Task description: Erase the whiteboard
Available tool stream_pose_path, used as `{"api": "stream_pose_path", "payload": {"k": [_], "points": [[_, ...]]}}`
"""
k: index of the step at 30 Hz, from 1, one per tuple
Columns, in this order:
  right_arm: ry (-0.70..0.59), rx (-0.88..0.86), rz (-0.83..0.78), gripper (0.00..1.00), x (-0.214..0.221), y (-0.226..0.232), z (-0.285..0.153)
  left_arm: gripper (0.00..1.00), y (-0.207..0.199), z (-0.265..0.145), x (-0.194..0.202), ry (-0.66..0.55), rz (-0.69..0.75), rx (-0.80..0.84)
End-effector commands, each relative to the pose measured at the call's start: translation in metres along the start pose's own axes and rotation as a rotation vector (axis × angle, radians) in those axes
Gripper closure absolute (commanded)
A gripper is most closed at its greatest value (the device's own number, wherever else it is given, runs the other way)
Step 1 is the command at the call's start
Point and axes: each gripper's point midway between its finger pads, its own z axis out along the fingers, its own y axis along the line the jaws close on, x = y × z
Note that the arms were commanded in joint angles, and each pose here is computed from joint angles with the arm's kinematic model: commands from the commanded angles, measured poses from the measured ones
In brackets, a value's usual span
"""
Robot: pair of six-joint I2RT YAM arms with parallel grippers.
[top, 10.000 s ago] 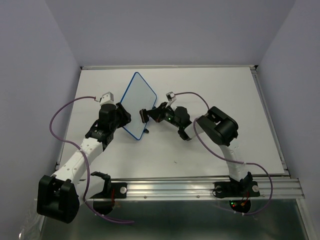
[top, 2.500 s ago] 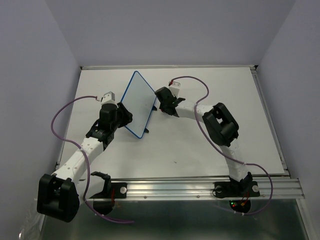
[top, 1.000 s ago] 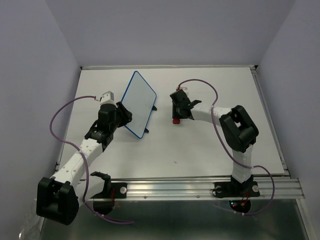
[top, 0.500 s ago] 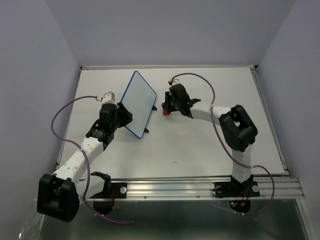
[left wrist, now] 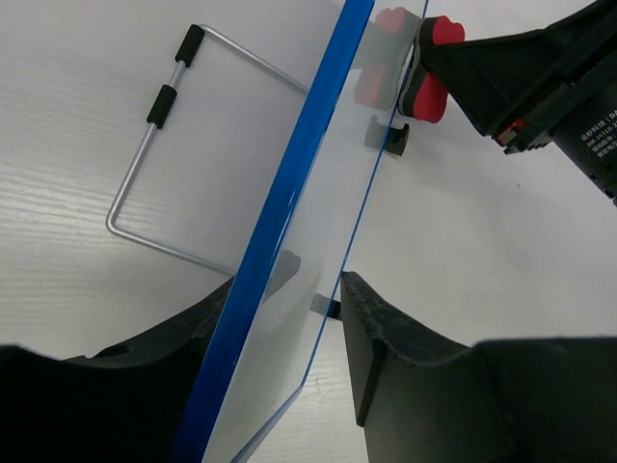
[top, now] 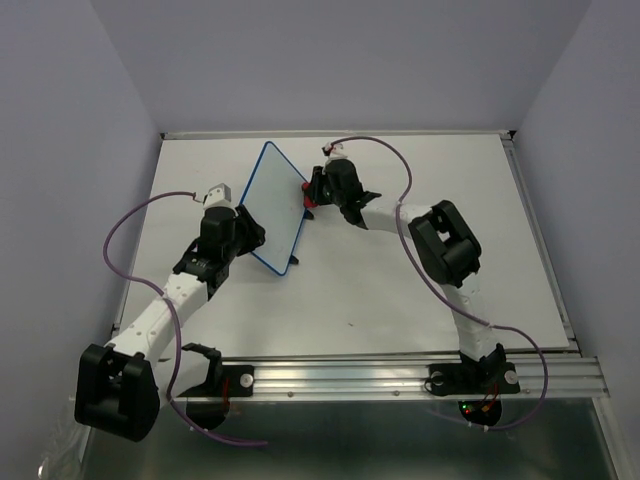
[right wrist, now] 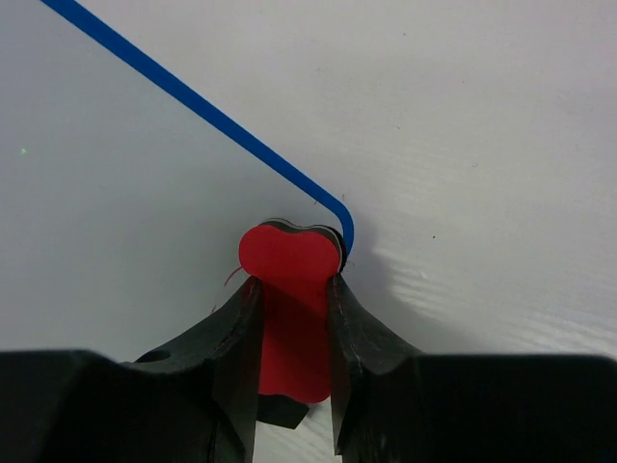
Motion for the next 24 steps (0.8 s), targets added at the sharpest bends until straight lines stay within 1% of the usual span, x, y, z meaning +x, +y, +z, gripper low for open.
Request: {"api": "stream_pose_path", "payload": {"k": [1,4,5,7,9,13,14,18,21,24], "points": [[-0.114,-0.111,0.05,0.99,-0.037,0.032,0.006,0.49,-0.012,0.0,-0.013,-0.03,0.024,0.033],[-0.09,-0.229,0.049,0.98,-0.03,0.05,0.001,0.49,-0.013,-0.001,-0.015,-0.033,0.028,0.037],[-0.106,-0.262,0.05,0.98,-0.032,0.056,-0.002,0.5,-0.013,-0.001,-0.015,-0.032,0.032,0.038],[-0.11,-0.314,0.052,0.96,-0.03,0.063,-0.008,0.5,-0.014,-0.001,-0.017,-0.037,0.035,0.041],[-0.128,-0.327,0.069,0.95,-0.035,0.066,-0.013,0.5,-0.014,0.0,-0.017,-0.037,0.037,0.041],[-0.153,-0.277,0.141,0.94,-0.043,0.06,-0.008,0.51,-0.013,0.004,-0.014,-0.023,0.04,0.034],[-0.132,-0.258,0.195,0.94,-0.035,0.057,-0.004,0.52,-0.014,0.004,-0.015,-0.024,0.041,0.036],[-0.113,-0.254,0.261,0.94,-0.028,0.056,0.002,0.52,-0.015,0.005,-0.014,-0.017,0.045,0.038],[-0.109,-0.182,0.297,0.94,-0.02,0.042,0.013,0.52,-0.016,0.005,-0.015,-0.017,0.05,0.044],[-0.13,-0.034,0.343,0.94,-0.015,0.015,0.024,0.52,-0.016,0.005,-0.015,-0.016,0.054,0.045]]}}
